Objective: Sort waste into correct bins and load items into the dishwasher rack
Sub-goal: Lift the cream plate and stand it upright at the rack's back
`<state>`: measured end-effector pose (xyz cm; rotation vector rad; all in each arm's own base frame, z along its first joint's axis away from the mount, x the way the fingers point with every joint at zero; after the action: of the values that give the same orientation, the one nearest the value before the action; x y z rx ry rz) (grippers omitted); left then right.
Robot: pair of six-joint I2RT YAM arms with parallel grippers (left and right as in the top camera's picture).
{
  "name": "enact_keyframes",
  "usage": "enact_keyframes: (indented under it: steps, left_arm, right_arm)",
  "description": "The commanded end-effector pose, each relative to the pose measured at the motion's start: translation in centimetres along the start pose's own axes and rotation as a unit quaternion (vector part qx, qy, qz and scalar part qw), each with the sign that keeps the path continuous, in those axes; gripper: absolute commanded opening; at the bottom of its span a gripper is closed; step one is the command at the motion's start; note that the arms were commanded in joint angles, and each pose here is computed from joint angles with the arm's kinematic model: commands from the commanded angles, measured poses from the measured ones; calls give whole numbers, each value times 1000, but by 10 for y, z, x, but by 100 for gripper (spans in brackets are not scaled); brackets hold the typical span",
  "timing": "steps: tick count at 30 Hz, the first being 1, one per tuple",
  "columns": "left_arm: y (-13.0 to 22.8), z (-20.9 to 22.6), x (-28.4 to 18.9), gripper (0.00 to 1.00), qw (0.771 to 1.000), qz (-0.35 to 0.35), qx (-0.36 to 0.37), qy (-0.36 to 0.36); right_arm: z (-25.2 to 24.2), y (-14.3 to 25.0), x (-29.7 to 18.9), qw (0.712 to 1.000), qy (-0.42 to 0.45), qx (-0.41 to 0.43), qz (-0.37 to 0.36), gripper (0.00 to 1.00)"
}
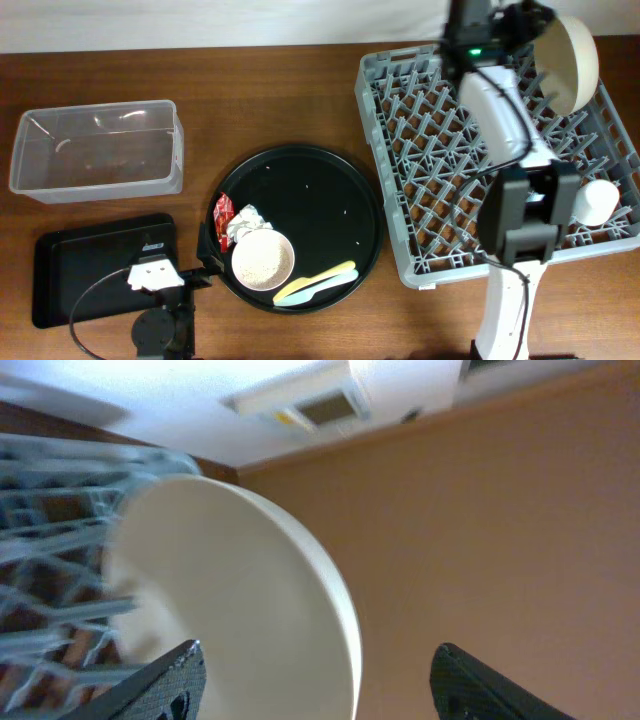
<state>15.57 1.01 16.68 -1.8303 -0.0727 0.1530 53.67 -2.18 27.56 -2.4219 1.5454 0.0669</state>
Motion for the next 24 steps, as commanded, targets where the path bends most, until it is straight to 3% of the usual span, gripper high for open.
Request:
enact_keyframes:
  steps: [1, 8, 16, 21, 24]
  left_arm:
    - [1, 0, 0, 99, 1000, 0, 8, 3]
    - [1, 0, 0, 99, 1000, 0, 8, 3]
    - [1, 0, 0, 99, 1000, 0, 8, 3]
    - [1, 0, 0, 99, 1000, 0, 8, 3]
    - [1, 0, 0, 99, 1000, 0, 8, 3]
  right_arm:
    - [11, -16, -55, 999, 32, -4, -3, 84]
    - [3, -39, -140, 995, 39, 55, -71, 98]
    - [-130, -6, -194, 969, 55, 221, -94, 98]
    - [-213, 45, -241, 929, 30, 338, -145, 98]
    - [-229, 57, -258, 909, 0, 373, -187, 98]
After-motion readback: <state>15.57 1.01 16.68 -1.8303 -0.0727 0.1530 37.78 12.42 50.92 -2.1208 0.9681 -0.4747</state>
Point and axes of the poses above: each gripper's point midway between its finger pads, its own x axis out along the fingers, its own z axis along the line the jaws close on, y = z × x, the point moved 9 cm from there along -x, back along the fingers, and after that the axes turned 7 degrees about -x, right-handed, at the moved point
